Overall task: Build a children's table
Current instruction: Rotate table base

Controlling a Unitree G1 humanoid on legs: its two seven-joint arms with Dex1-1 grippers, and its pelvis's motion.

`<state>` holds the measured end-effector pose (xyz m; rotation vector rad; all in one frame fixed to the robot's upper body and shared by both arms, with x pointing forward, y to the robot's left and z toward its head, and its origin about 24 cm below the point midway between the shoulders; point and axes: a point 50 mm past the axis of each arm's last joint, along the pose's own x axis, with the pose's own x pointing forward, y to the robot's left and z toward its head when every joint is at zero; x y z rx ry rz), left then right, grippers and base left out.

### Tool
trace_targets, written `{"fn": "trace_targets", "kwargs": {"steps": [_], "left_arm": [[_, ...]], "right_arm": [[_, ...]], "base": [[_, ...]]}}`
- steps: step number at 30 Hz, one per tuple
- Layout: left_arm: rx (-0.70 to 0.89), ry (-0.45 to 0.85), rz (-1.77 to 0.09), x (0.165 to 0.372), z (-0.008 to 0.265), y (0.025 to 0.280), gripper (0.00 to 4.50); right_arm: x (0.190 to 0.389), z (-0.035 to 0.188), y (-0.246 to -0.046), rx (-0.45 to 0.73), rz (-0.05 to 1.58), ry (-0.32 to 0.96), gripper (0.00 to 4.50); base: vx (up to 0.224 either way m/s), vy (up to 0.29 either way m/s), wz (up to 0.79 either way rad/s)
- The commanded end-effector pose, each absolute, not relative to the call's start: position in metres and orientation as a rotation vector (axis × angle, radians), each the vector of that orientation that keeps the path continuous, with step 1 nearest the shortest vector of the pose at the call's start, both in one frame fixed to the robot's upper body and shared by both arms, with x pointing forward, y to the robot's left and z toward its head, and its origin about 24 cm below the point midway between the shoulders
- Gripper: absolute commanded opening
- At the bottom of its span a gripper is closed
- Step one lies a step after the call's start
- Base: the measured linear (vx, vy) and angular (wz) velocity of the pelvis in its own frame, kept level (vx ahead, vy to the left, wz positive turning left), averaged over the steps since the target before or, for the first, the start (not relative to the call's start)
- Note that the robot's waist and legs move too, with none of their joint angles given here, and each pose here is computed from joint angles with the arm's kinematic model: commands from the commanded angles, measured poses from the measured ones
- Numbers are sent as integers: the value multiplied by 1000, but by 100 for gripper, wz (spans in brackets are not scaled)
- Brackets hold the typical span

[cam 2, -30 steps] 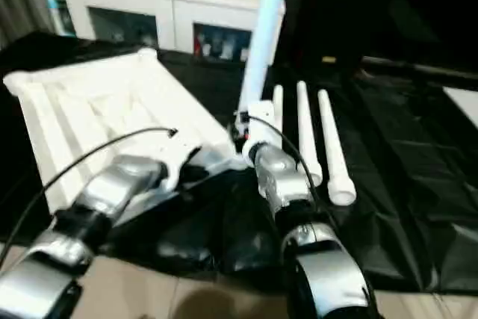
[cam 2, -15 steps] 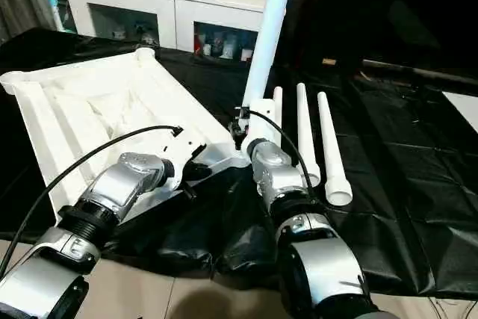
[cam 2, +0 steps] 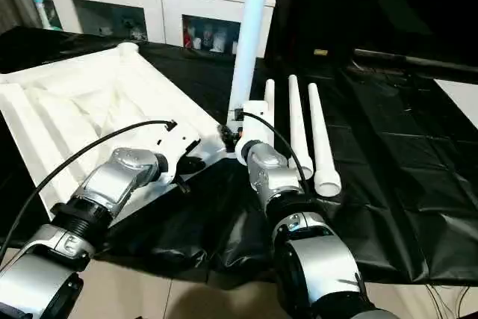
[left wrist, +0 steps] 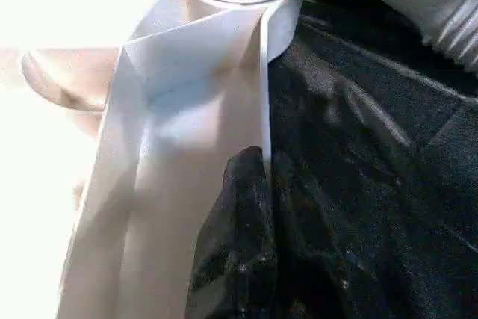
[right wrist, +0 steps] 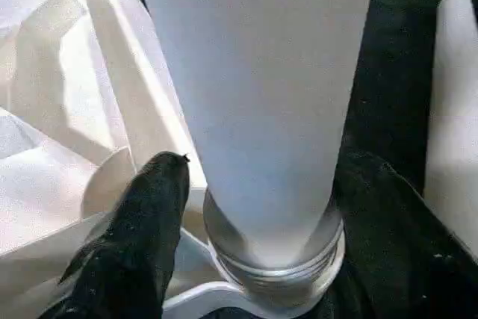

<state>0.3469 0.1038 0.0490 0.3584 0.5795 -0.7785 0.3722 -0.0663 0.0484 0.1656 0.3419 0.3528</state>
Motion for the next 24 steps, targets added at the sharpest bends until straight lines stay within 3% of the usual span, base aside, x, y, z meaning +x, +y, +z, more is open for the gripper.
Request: {"fn": "trace_targets", "kwargs": {"steps": [1,9,12,24], "left_arm": [[396,589,-793,345,45,101,0],[442,565,-855,341,45,109,0],[458,556,-875,339,46,118,0],[509,479,-1028,320,54,156,0]], "right_arm": [[364,38,-56,204,446,402,357],[372,59,-79,79,513,292,426],[370,64,-87,11,612,277,445],[351,68,-118,-65,882,280,445]], "base": [[0,0,0],[7,0,0],[18,-1,0],[0,0,0]]}}
